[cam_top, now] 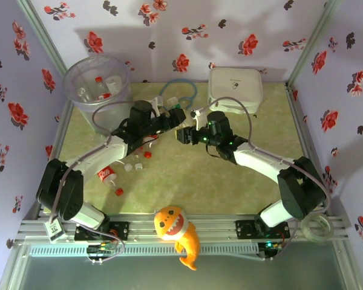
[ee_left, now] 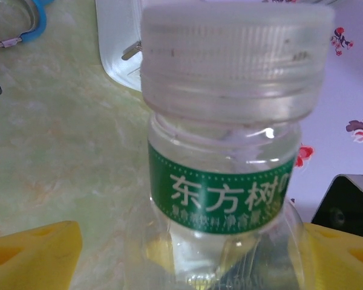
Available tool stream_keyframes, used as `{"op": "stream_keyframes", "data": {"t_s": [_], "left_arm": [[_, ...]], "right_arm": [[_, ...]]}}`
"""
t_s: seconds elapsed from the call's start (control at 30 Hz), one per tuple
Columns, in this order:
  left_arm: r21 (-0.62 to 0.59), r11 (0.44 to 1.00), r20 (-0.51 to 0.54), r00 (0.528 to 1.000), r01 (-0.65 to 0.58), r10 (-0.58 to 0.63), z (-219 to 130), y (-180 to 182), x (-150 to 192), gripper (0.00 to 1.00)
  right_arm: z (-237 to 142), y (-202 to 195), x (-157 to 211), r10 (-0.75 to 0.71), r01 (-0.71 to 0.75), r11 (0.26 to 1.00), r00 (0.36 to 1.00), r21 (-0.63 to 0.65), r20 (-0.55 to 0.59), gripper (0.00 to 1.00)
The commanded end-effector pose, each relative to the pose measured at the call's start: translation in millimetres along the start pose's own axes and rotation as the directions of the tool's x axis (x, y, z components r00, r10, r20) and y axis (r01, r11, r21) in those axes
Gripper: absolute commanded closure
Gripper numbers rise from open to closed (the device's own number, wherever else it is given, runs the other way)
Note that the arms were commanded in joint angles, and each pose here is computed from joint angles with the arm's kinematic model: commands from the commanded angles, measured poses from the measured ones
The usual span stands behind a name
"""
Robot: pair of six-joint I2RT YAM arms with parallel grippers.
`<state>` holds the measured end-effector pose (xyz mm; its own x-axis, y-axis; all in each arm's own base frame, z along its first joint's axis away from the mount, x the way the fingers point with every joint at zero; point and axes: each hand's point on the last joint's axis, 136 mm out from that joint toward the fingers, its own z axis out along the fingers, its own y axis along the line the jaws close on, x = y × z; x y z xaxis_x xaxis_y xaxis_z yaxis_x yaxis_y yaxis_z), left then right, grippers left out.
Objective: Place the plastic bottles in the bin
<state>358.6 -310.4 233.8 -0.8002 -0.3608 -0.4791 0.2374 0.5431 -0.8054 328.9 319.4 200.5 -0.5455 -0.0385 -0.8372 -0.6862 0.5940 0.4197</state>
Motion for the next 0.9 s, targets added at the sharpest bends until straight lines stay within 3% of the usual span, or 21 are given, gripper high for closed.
{"op": "stream_keyframes", "data": {"t_s": [0.0,0.13,0.37,0.43,0.63,0.7,0.87], "left_arm": [[0.068,0.998,0.041,0.999,-0.018,0.015,2.8,-27.3,-11.8,0.13],[0.067,0.998,0.031,0.999,-0.012,0.010,3.5,-26.9,-8.6,0.19],[0.059,0.998,0.027,1.000,-0.015,0.014,1.8,-27.3,-8.8,0.40],[0.056,0.998,0.026,0.999,-0.021,0.020,1.7,-28.1,-10.1,0.41],[0.036,0.997,0.056,0.997,-0.061,0.059,-6.9,-32.4,-33.6,0.46],[0.023,0.996,0.075,0.993,-0.090,0.088,-13.9,-36.1,-49.9,0.48],[-0.033,0.979,0.153,0.967,-0.201,0.204,-50.2,-48.6,-112.5,0.51]], "right_arm": [[-0.4,8.9,-13.0,-0.019,0.020,0.999,0.998,-0.026,0.068,0.52],[5.3,7.2,-13.5,-0.021,0.022,1.000,0.996,-0.018,0.082,0.52],[13.2,3.7,-9.0,-0.027,0.027,1.000,0.997,-0.005,0.076,0.50],[13.3,4.7,-8.4,-0.031,0.032,0.999,0.997,-0.008,0.073,0.43],[-0.9,7.9,-7.0,-0.091,0.090,0.996,0.995,0.010,0.051,0.05],[-10.2,6.9,-5.7,-0.117,0.115,0.993,0.992,0.033,0.043,0.01],[-37.3,-1.4,-0.9,-0.142,0.139,0.985,0.989,0.100,0.028,0.01]]}}
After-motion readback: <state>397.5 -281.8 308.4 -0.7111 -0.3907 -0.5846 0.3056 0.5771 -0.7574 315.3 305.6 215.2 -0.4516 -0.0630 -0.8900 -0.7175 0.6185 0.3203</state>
